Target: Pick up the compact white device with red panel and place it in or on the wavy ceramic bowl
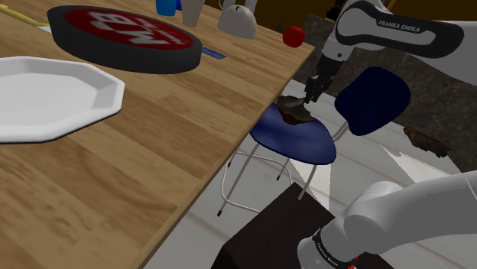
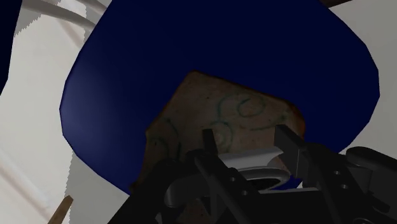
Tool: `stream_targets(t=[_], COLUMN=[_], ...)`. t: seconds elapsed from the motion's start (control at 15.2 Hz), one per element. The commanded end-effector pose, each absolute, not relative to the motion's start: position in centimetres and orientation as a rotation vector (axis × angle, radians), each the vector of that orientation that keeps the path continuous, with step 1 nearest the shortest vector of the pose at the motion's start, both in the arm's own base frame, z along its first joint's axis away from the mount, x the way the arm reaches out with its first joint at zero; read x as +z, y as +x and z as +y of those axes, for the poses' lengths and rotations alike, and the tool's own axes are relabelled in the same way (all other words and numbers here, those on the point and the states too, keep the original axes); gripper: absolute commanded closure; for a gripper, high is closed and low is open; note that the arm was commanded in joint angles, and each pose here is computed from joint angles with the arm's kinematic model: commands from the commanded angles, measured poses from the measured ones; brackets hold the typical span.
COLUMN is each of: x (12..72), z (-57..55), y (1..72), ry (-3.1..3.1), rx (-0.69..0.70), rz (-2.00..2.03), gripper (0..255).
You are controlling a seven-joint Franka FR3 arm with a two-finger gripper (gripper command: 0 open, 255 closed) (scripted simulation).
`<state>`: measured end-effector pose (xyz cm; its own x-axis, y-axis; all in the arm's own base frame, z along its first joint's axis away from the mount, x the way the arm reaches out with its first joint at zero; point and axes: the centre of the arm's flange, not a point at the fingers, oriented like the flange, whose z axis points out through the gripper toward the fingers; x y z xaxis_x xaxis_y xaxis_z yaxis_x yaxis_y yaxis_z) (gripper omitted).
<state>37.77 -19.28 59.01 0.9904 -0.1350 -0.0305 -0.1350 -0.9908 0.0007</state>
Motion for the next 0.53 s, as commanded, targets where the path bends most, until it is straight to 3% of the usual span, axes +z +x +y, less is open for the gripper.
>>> stream_targets(t=[0.0,0.46], x=[58.0,54.1], z=[-19.4,-19.4], y=[37.7,37.7], ry=[-3.133,-3.133], rx=[0.047,0.047], rz=[0.212,0.212], gripper=[255,255])
